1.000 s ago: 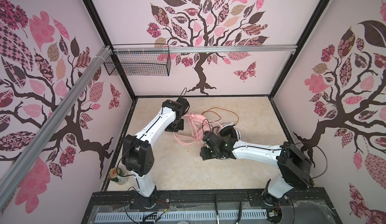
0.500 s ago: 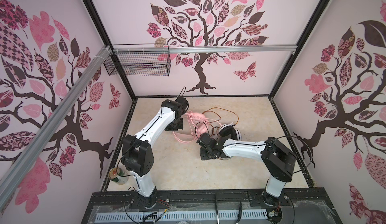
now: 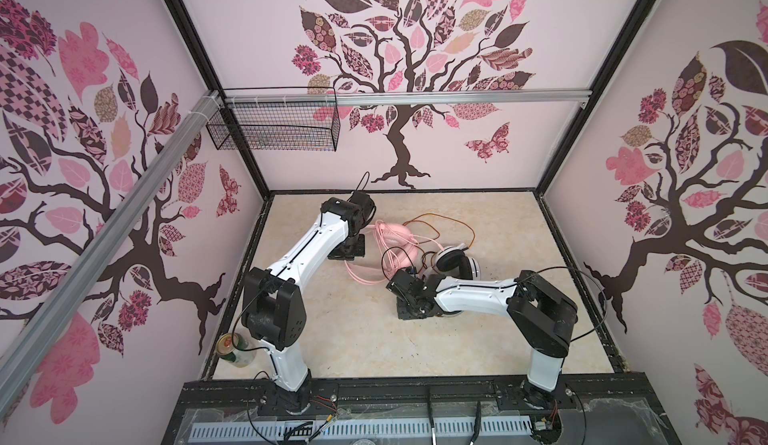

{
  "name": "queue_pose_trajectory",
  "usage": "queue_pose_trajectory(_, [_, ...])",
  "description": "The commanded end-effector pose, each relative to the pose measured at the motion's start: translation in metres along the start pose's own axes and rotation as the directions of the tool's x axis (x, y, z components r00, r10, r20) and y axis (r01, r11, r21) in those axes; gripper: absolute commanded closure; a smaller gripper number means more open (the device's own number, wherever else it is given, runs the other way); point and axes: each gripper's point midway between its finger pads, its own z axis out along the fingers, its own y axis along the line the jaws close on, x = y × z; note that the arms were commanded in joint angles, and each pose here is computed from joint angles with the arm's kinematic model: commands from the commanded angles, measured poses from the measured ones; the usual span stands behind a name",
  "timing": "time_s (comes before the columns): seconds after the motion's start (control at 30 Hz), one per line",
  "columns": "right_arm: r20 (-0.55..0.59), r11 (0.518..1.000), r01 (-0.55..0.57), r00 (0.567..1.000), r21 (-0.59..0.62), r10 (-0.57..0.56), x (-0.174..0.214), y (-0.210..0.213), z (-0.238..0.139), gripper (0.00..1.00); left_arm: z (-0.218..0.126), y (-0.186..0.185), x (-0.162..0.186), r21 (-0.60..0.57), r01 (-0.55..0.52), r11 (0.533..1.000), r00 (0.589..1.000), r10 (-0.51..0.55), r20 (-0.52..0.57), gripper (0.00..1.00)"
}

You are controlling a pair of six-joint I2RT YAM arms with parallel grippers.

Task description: Wrap the headphones

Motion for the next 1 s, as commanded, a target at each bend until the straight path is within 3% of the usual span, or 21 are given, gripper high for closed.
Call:
queue_pose_trajectory(0.0, [0.004,1.0,0.004,1.0,0.029,-0.004,0.0,-0.002,0.001,0.75,-0.009,-0.007,-0.003,0.055,0.012,0.998,0.999,-0.014,0.038,1.0])
queue_pose_trajectory(0.2, [-0.035,1.0,0.031,0.999,0.006,-0.03,0.011,0.003,0.009,0.72,-0.009,-0.005,-0.002,0.053,0.015,0.998,0.999,-0.017,0.039,1.0])
queue_pose_trajectory(0.37, [0.002,0.999,0.041,0.999,0.011,-0.041,0.006,0.001,0.002,0.83,-0.011,-0.003,-0.003,0.049,0.017,0.999,0.999,-0.019,0.048,1.0])
queue_pose_trajectory(0.6, [0.065,0.974,0.227,0.972,-0.005,-0.226,0.001,-0.009,-0.034,0.9,-0.015,-0.006,-0.006,0.068,0.038,0.997,0.998,-0.042,0.052,1.0])
queue_pose_trajectory(0.97, [0.003,0.932,0.332,0.942,-0.146,-0.335,0.059,-0.043,-0.053,0.95,-0.023,-0.004,-0.034,0.102,0.104,0.989,0.992,-0.11,0.054,1.0])
